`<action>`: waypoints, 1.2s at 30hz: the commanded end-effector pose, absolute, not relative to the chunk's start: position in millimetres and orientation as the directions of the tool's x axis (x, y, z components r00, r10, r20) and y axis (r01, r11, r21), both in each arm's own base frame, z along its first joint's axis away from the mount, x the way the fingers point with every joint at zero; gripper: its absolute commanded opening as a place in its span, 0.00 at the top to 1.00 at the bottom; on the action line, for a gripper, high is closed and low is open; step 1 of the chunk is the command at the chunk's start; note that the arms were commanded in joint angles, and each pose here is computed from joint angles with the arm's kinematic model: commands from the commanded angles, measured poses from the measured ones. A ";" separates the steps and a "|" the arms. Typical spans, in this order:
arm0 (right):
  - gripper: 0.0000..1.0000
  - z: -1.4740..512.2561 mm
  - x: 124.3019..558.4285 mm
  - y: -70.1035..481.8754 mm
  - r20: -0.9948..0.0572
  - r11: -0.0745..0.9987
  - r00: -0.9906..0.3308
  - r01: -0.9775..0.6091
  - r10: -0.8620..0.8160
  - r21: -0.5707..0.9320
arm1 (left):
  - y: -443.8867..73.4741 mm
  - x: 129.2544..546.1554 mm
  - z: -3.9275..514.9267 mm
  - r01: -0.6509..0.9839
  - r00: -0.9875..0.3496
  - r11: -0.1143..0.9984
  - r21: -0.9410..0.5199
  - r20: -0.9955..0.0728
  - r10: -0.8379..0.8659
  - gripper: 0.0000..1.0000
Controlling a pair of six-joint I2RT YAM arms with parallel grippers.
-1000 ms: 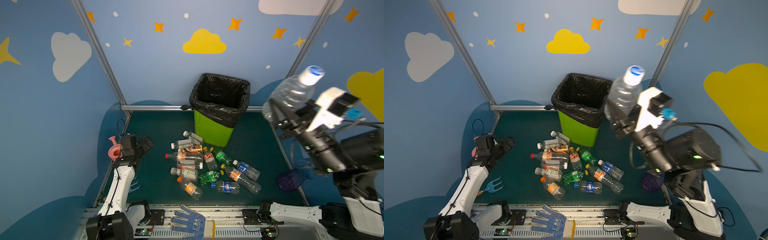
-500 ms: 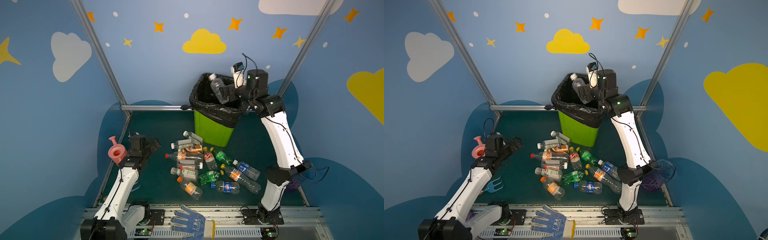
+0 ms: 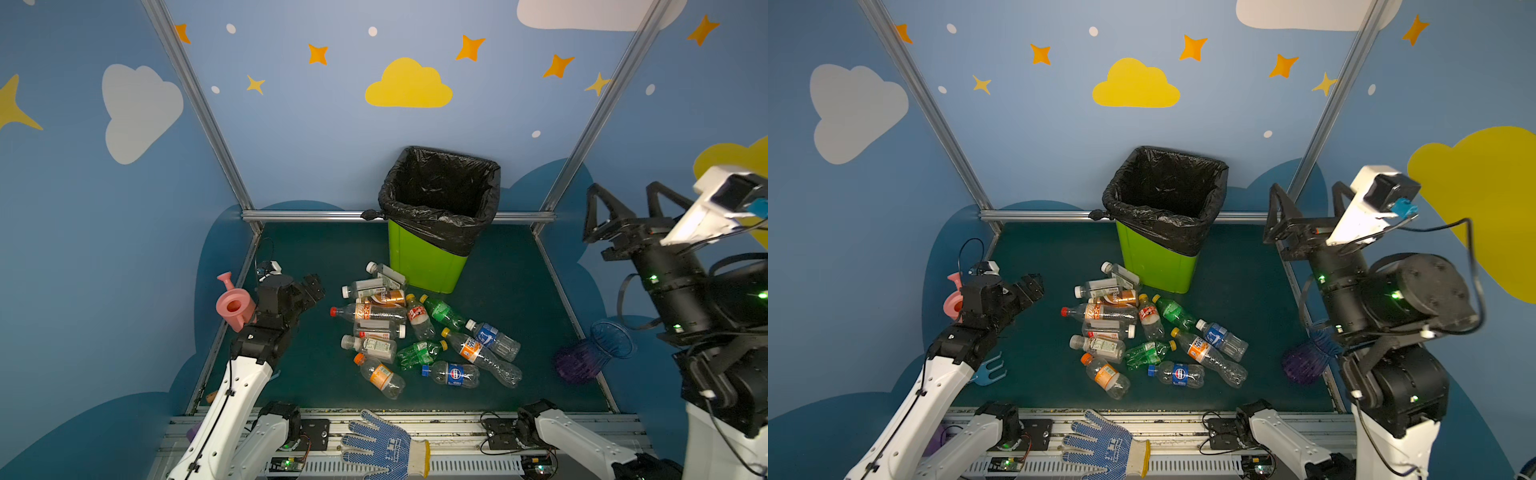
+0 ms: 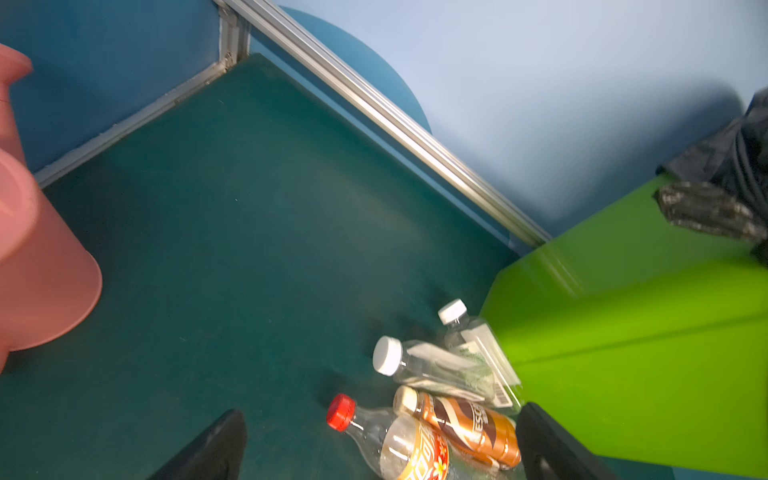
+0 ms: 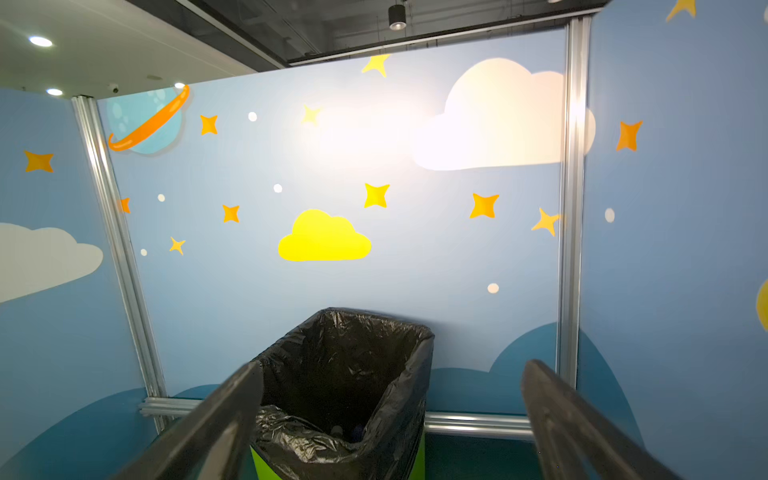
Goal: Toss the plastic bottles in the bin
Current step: 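Lower the right gripper back toward the pile while the left gripper holds position, then close the right gripper on the blue-label clear bottle at the pile edge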
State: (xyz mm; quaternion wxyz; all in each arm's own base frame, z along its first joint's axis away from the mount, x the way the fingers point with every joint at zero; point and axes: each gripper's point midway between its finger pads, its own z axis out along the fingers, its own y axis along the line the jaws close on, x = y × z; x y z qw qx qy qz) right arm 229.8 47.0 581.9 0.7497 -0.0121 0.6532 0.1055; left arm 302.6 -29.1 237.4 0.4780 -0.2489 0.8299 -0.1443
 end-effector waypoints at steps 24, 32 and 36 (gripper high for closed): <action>0.02 144.4 215.9 42.5 -0.454 0.772 -0.645 0.375 0.614 0.513 | -49.1 268.4 184.1 -0.343 -0.481 0.864 -0.367 -0.722 -0.498 0.00; 0.02 115.8 214.4 55.7 -0.258 0.606 -0.608 0.478 0.750 0.636 | -50.2 277.0 177.2 -0.342 -0.497 0.880 -0.331 -0.731 -0.468 0.00; 0.02 110.3 218.7 59.4 -0.217 0.569 -0.599 0.494 0.771 0.658 | -54.4 281.3 172.0 -0.331 -0.515 0.885 -0.327 -0.724 -0.460 0.00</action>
